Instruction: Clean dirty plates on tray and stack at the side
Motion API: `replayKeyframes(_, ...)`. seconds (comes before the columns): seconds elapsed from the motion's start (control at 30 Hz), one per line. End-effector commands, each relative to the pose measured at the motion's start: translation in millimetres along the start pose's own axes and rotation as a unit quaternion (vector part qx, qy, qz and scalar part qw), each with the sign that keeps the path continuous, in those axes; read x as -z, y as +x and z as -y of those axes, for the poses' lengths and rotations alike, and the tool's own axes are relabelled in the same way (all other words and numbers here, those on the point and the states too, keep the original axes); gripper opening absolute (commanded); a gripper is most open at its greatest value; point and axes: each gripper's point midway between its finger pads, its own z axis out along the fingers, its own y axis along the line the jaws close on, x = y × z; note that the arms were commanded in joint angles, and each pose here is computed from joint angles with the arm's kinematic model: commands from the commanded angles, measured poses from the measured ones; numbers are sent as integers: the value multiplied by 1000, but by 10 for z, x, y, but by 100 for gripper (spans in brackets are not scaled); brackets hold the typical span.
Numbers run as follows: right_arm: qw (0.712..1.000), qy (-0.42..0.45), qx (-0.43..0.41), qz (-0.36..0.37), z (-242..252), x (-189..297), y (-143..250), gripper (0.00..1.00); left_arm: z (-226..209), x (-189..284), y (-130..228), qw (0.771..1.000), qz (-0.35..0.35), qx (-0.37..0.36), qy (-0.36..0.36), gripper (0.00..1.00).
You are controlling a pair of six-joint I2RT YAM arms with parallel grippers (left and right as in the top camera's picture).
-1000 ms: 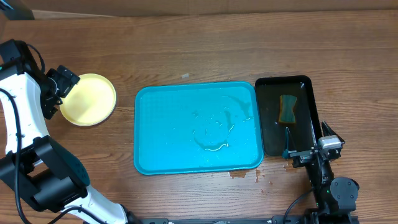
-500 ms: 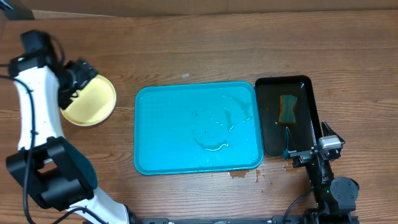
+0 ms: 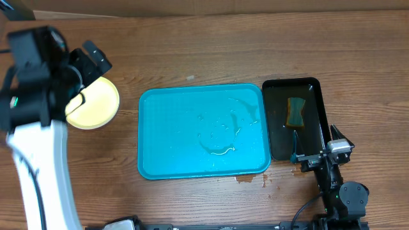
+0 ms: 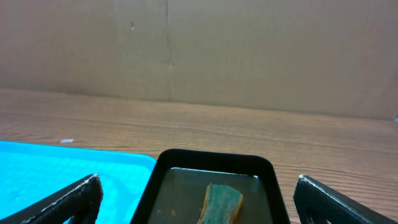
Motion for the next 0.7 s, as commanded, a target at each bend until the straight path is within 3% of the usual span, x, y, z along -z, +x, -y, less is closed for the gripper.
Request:
replayKeyframes(0.0, 1000, 0, 2, 3, -2, 0, 14, 100, 67, 311, -25, 999, 33, -6, 21, 100)
replayKeyframes(0.23, 1000, 0, 2, 3, -2, 0, 14, 100, 35, 839, -33, 995, 91, -8, 30, 100)
replayKeyframes(0.43, 1000, 0, 2, 3, -2, 0, 14, 100, -212, 1115, 390, 999, 48, -5, -5, 100)
replayKeyframes(0.67, 1000, 0, 2, 3, -2, 0, 14, 100, -347, 1226, 668, 999, 45, -5, -4, 100)
